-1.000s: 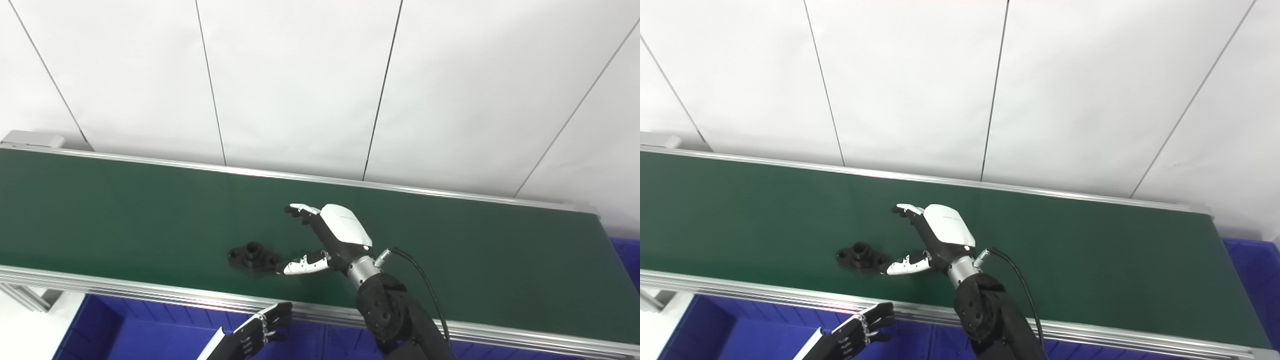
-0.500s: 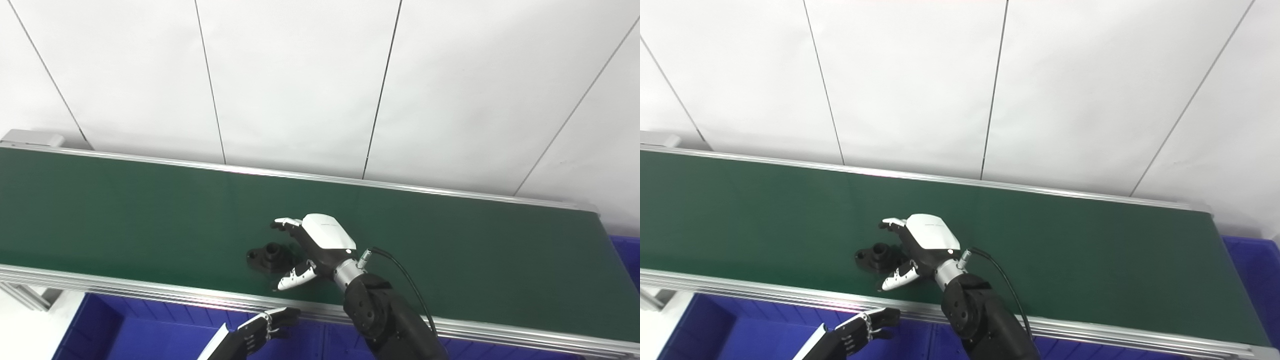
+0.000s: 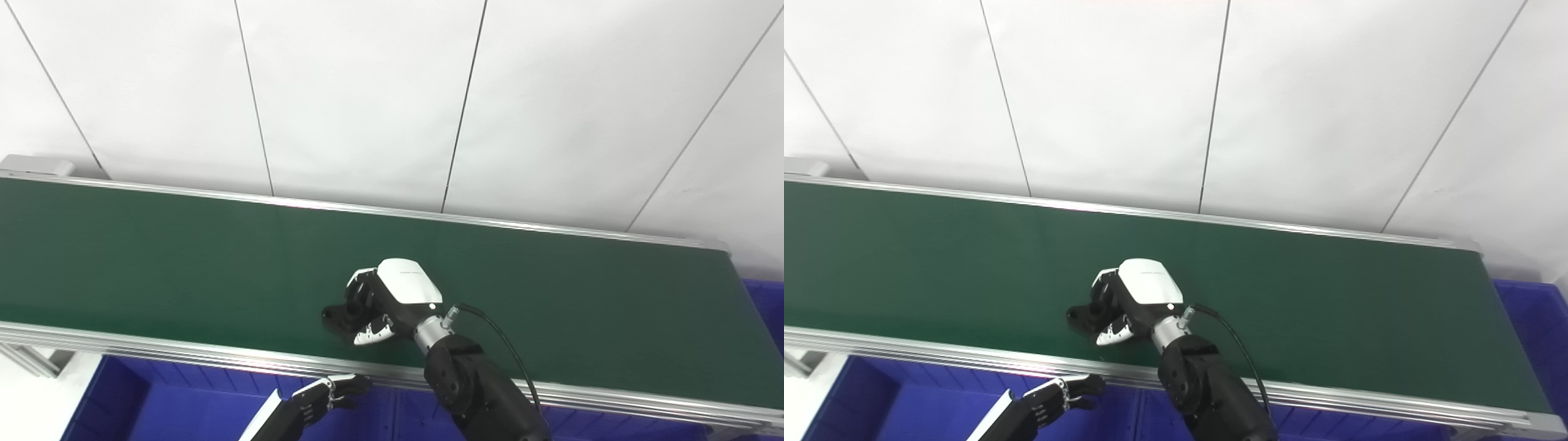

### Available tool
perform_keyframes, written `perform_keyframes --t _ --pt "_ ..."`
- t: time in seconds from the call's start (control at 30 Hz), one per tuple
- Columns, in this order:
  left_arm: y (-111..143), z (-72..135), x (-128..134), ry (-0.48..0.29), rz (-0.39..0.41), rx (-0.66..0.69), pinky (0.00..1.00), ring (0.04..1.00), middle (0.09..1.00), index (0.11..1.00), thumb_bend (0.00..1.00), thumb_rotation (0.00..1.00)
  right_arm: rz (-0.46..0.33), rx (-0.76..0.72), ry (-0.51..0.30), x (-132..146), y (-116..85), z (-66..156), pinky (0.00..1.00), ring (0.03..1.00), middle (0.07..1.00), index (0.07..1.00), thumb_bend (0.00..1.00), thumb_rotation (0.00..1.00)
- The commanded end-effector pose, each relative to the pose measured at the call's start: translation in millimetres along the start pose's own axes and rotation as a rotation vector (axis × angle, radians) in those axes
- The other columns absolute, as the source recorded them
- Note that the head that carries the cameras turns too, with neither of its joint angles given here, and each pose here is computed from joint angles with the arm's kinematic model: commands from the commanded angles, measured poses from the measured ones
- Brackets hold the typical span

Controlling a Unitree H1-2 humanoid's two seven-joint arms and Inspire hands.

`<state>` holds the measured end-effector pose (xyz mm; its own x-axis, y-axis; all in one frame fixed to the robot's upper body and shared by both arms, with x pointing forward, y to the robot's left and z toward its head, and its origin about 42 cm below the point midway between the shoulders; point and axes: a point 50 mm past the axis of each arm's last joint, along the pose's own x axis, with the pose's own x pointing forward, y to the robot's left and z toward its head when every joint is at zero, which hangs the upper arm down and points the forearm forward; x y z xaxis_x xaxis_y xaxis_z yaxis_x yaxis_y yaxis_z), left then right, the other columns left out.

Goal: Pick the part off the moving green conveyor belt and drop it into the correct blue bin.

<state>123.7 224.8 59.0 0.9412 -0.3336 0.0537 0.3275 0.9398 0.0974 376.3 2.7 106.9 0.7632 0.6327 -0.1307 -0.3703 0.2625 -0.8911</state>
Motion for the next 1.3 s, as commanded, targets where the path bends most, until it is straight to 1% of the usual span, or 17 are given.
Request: perform_keyframes --t 0.0,0.13,0.27,0.33,0.37,0.43,0.57,0.6,0.7,0.77,0.87,0.9,0.97,1.03,1.13,1.2,1.27 --pt "1.6 11.0 2.0 -0.066 0.009 0.026 0.75 0.814 0.837 0.754 0.65 0.45 -0.019 -0.045 -0.069 6.2 -11.7 12.7 0.27 0.357 0.46 0.544 0.51 0.0" --pt "2.4 11.5 2.8 -0.07 0.01 0.026 0.74 0.809 0.834 0.75 0.65 0.45 -0.02 -0.087 -0.081 5.8 -19.7 15.6 0.27 0.359 0.46 0.541 0.51 0.0" --pt "3.6 11.2 3.8 -0.07 0.012 0.031 0.75 0.809 0.831 0.742 0.65 0.45 -0.036 -0.091 -0.109 4.0 -27.1 18.6 0.21 0.356 0.444 0.529 0.51 0.0" --pt "4.3 11.0 4.7 -0.07 0.012 0.033 0.74 0.804 0.83 0.738 0.65 0.45 -0.041 -0.084 -0.117 3.1 -29.3 20.1 0.24 0.355 0.453 0.536 0.51 0.0" --pt "4.6 11.0 4.9 -0.071 0.012 0.034 0.74 0.805 0.83 0.737 0.65 0.45 -0.042 -0.081 -0.117 2.6 -30.2 20.9 0.26 0.403 0.452 0.523 0.52 0.0" --pt "4.8 11.0 5.3 -0.071 0.01 0.037 0.74 0.806 0.83 0.737 0.65 0.45 -0.044 -0.079 -0.118 1.3 -31.4 22.2 0.26 0.429 0.444 0.514 0.52 0.0" --pt "4.6 11.6 5.5 -0.074 0.009 0.033 0.74 0.803 0.828 0.735 0.64 0.44 -0.073 -0.08 -0.141 -6.9 -36.5 25.5 0.23 0.444 0.424 0.511 0.52 0.0" --pt "4.6 11.8 5.4 -0.075 0.01 0.033 0.74 0.799 0.827 0.731 0.64 0.45 -0.086 -0.081 -0.147 -10.4 -39.8 27.2 0.26 0.394 0.455 0.528 0.51 0.0" --pt "4.2 13.0 5.0 -0.077 0.013 0.036 0.74 0.797 0.824 0.724 0.64 0.44 -0.138 -0.082 -0.167 -23.6 -55.6 33.5 0.29 0.372 0.474 0.537 0.51 0.0" --pt "4.3 14.1 4.7 -0.079 0.013 0.041 0.74 0.796 0.823 0.721 0.64 0.45 -0.186 -0.087 -0.176 -33.4 -69.4 37.8 0.29 0.433 0.477 0.503 0.52 0.0" --pt "4.9 14.5 4.5 -0.08 0.013 0.044 0.74 0.798 0.823 0.72 0.64 0.45 -0.224 -0.085 -0.169 -44.0 -84.5 42.2 0.26 0.445 0.506 0.479 0.52 0.0" --pt "5.5 14.6 4.0 -0.078 0.013 0.049 0.74 0.798 0.823 0.72 0.64 0.45 -0.256 -0.075 -0.171 -50.3 -92.8 42.5 0.25 0.446 0.508 0.477 0.52 0.0" --pt "6.4 14.9 3.2 -0.077 0.012 0.054 0.73 0.795 0.821 0.719 0.64 0.46 -0.303 -0.063 -0.173 -60.8 -104.5 41.7 0.26 0.447 0.519 0.469 0.52 0.0" --pt "7.0 15.1 2.9 -0.078 0.011 0.051 0.73 0.793 0.821 0.716 0.64 0.45 -0.324 -0.053 -0.162 -70.8 -112.2 40.1 0.34 0.423 0.556 0.485 0.51 0.0" --pt "7.6 15.5 2.4 -0.079 0.008 0.05 0.73 0.792 0.82 0.714 0.64 0.45 -0.334 -0.033 -0.129 -89.7 -118.7 36.5 0.37 0.428 0.56 0.481 0.51 0.0" --pt "7.7 16.2 1.8 -0.079 0.007 0.054 0.73 0.793 0.821 0.714 0.64 0.45 -0.333 -0.033 -0.114 -103.0 -117.2 30.9 0.36 0.442 0.543 0.473 0.51 0.0" --pt "7.2 17.4 1.2 -0.082 0.007 0.055 0.74 0.794 0.821 0.712 0.64 0.45 -0.317 -0.023 -0.094 -118.1 -111.7 22.8 0.39 0.428 0.554 0.476 0.51 0.0"
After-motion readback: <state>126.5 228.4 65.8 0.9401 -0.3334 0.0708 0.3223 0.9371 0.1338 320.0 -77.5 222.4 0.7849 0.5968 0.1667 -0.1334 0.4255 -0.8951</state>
